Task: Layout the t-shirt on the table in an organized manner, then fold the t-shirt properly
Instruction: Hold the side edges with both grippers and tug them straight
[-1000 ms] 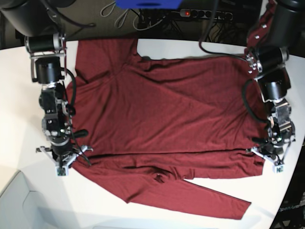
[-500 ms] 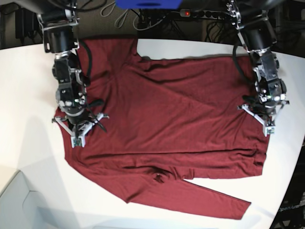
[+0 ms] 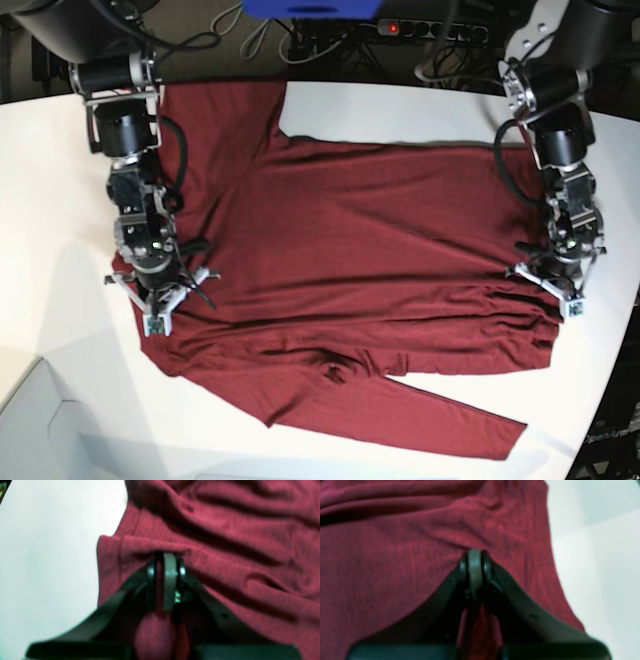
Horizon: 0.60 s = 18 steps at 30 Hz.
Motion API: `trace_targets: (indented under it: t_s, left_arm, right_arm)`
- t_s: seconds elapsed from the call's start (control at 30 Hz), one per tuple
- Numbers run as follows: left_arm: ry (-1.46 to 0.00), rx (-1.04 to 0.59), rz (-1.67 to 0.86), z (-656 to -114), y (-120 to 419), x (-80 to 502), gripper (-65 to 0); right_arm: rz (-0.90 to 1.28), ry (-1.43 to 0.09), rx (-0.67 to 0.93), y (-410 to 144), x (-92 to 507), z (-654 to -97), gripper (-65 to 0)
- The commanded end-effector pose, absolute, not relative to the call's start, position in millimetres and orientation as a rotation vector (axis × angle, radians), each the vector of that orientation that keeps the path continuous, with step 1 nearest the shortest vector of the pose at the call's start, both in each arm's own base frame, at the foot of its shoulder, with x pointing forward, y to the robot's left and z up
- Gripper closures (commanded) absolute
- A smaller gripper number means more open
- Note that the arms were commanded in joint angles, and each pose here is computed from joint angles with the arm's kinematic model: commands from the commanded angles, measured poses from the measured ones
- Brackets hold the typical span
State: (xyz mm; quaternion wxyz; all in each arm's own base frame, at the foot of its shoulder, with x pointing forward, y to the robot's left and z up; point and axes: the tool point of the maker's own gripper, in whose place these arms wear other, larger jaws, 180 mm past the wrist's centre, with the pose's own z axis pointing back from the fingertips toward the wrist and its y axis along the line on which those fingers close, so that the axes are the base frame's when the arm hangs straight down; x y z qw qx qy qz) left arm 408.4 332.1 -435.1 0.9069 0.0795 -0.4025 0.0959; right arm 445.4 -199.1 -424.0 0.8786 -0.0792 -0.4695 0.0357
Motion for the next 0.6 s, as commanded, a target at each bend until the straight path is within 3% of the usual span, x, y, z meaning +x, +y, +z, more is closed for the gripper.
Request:
trace_targets:
  t_s: [0.0, 0.57]
  left_arm:
    - [-0.747, 0.177, 0.191, -447, 337, 398, -4.9]
    - [-0.825, 0.166, 0.139, -416, 326, 442, -4.9]
  right_arm:
    - [0.069, -0.981, -0.189, -209, 454, -416, 0.0]
    - [0.054, -1.07, -0.204, -218, 496, -382, 0.0]
